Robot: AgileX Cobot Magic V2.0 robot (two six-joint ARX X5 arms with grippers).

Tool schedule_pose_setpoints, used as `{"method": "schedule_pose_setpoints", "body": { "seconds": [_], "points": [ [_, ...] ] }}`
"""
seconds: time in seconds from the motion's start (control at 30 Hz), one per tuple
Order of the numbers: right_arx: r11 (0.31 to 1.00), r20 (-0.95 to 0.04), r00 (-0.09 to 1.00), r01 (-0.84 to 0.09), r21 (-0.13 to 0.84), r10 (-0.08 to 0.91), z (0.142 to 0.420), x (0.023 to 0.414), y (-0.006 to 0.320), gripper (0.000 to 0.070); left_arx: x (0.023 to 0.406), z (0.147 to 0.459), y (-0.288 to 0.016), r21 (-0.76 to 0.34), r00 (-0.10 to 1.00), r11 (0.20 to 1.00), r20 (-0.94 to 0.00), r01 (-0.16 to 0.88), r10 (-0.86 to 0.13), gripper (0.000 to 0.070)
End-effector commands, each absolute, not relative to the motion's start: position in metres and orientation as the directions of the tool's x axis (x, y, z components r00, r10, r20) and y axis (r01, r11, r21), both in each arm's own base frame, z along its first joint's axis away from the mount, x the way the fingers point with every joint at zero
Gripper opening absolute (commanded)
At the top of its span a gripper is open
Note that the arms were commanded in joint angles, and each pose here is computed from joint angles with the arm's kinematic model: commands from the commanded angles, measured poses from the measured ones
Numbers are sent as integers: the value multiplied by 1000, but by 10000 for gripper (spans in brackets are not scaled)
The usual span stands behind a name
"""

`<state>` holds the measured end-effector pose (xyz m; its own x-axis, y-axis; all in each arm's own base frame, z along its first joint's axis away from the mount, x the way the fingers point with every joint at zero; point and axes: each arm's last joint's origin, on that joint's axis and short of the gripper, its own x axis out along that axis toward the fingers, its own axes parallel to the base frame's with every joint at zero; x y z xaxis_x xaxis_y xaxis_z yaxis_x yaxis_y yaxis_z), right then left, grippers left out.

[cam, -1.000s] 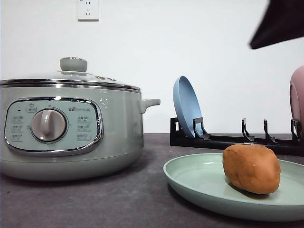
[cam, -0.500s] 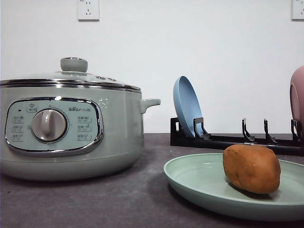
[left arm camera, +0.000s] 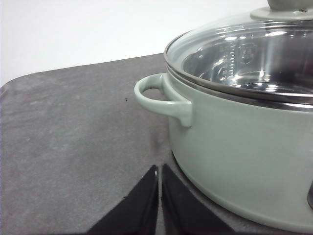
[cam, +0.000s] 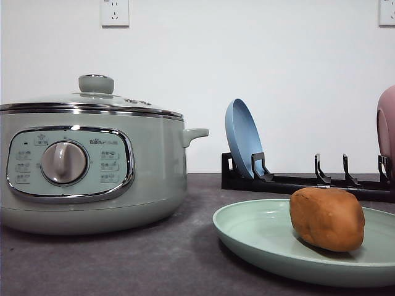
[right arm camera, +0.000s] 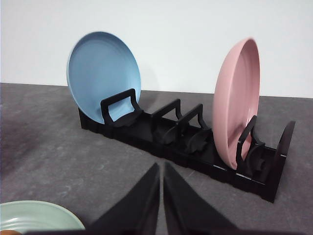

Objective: Transfer potato from steamer to green plate

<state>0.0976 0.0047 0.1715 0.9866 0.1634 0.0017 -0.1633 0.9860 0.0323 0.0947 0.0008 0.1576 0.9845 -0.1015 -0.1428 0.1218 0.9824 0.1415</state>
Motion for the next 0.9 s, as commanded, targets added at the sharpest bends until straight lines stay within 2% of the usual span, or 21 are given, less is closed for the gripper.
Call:
{"method": "schedule_pose_setpoints", "body": {
  "seconds": [0.0,0.4,0.87],
  "points": [
    [985,11,985,-170,23,170,169,97,5,0,95,150,1,135,981,983,-167,121,-98,2],
    [976,-158,963,-211,48,216,151,95,8,0,95,150,1,135,981,983,-167,121,-98,2],
    [977,-146,966,-208,45,213,152,95,8,0,95,150,1,135,981,983,-168,121,-98,2]
  ]
}}
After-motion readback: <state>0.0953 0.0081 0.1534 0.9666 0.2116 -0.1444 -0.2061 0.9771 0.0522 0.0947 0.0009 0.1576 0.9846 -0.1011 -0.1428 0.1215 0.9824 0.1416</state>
